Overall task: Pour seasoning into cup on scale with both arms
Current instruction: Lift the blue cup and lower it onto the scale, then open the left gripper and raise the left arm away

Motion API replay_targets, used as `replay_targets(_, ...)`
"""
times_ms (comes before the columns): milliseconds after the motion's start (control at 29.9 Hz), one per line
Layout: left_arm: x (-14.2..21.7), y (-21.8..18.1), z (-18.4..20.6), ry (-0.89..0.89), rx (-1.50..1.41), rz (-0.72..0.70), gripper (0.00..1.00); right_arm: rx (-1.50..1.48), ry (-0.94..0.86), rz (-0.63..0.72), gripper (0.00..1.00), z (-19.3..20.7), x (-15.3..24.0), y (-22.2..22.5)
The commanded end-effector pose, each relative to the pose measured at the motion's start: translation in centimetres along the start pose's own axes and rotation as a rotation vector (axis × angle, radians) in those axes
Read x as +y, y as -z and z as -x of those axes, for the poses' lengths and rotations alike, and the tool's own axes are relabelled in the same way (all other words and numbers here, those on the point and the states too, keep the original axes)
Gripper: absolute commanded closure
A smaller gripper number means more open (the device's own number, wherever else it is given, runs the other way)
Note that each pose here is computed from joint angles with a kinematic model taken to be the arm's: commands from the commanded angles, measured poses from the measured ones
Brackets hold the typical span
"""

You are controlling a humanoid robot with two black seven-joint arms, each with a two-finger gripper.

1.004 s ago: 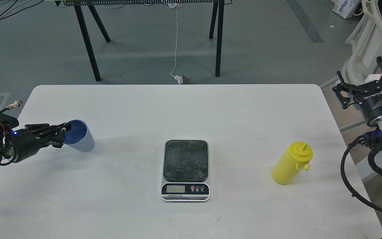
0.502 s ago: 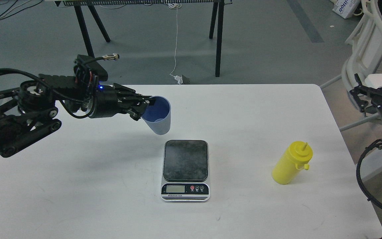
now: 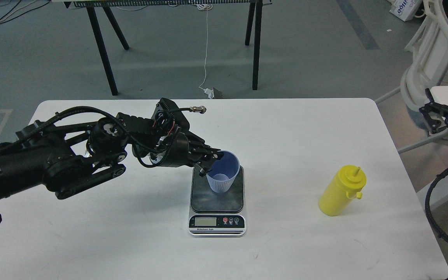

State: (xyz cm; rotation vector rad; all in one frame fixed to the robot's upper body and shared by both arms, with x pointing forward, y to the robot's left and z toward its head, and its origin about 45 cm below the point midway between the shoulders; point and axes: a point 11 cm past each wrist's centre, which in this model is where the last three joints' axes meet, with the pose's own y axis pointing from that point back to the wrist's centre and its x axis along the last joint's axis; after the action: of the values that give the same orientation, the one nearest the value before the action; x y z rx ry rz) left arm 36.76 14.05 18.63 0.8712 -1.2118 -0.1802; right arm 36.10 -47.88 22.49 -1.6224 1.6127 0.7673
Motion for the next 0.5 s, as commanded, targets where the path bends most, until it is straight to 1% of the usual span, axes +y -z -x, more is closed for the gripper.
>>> replay_targets(0, -0.1, -0.2, 0.4, 0.007, 0.011, 0.005, 0.84, -0.002, 0.002, 0.001, 0.00, 0.1, 0.0, -0.1)
replay_targets(67, -0.2, -0.3, 0.3, 0.007, 0.012, 0.009, 0.75, -0.001, 0.001, 0.000, 0.00, 0.0, 0.0, 0.0)
replay_targets(100, -0.2, -0.3, 0.3, 0.007, 0.011, 0.010, 0.68, -0.001, 0.001, 0.000, 0.00, 0.0, 0.0, 0.0)
replay_targets(134, -0.2, -0.3, 0.3, 0.007, 0.011, 0.008, 0.59, -0.001, 0.001, 0.000, 0.00, 0.0, 0.0, 0.0)
replay_targets(167, -0.2, -0.3, 0.3, 0.007, 0.011, 0.008, 0.47, -0.001, 0.001, 0.000, 0.00, 0.0, 0.0, 0.0)
replay_targets(201, -0.1, -0.2, 0.3, 0.006, 0.013, 0.007, 0.38, -0.001, 0.001, 0.000, 0.00, 0.0, 0.0, 0.0)
replay_targets(301, 0.3, 0.2, 0.1, -0.007, 0.022, -0.003, 0.26, 0.000, 0.001, 0.001, 0.00, 0.0, 0.0, 0.0)
replay_targets(402, 1.3, 0.9, -0.6, -0.043, 0.046, -0.012, 0.18, 0.002, -0.005, 0.006, 0.00, -0.2, 0.3, 0.0)
replay_targets(469, 2.4, 1.4, -2.2, -0.110, 0.110, -0.005, 0.13, 0.022, -0.004, 0.004, 0.00, -0.1, 0.4, 0.8)
